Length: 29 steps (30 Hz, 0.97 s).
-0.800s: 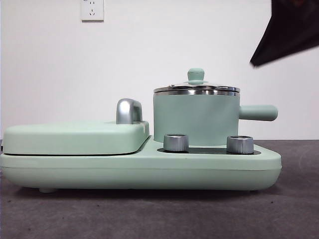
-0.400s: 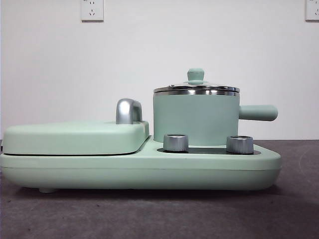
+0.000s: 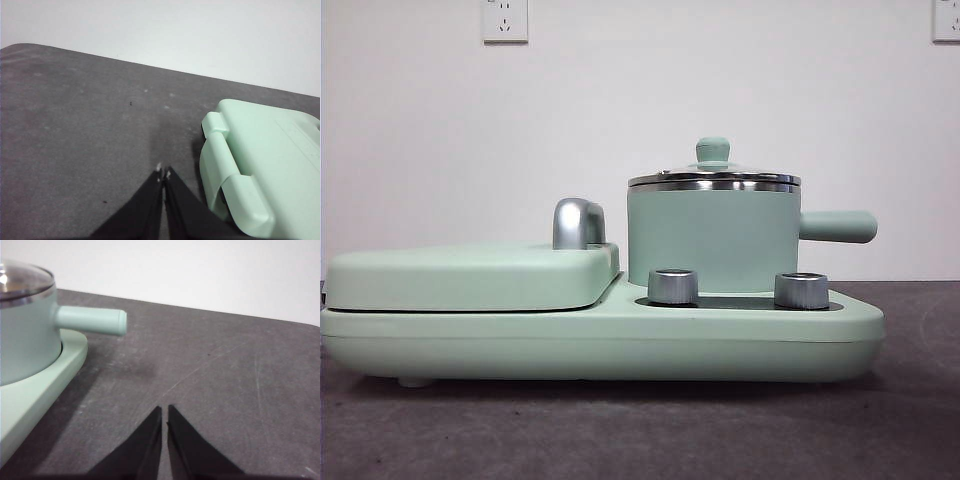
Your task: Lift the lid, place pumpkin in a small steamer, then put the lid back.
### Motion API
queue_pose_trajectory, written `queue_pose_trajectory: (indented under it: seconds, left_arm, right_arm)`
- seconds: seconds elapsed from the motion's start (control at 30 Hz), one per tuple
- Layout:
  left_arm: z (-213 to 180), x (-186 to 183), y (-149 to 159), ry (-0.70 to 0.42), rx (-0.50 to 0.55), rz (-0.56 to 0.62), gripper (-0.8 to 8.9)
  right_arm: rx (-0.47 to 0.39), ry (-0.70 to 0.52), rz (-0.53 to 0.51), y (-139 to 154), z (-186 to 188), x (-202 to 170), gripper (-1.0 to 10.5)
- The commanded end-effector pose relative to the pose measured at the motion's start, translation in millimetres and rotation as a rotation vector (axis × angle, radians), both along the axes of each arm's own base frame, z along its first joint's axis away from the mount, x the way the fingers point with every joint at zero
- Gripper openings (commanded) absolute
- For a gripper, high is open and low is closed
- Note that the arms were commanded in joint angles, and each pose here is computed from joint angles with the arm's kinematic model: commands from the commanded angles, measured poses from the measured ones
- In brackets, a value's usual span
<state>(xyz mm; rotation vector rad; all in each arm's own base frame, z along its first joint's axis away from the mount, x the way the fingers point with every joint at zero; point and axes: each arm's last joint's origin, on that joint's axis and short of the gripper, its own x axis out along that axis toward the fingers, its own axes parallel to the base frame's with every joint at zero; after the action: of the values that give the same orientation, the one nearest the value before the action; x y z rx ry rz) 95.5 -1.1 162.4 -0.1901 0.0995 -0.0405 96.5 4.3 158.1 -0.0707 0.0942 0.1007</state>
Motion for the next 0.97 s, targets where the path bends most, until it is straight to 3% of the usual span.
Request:
queue_pose_trajectory:
  seconds: [0.03,0.13,0.97]
  left_arm:
    - [-5.6,1.1,0.3,0.007,-0.005,0.005,0.07]
    - [-5.7,1.1,0.3,0.008,-0.005,0.005,0.07]
    - [-5.7,1.1,0.3,0.008,-0.005,0.005,0.07]
  right_arm:
    - [0.018,-0.007,-0.004,-0.1,-0.3,0.2,0.2]
    - [0.052,-0.002,0.0,0.1,-0.4,0.2,0.2]
    - [0.051,-0.004,-0.001,0.2,-0.1,0.1,0.2]
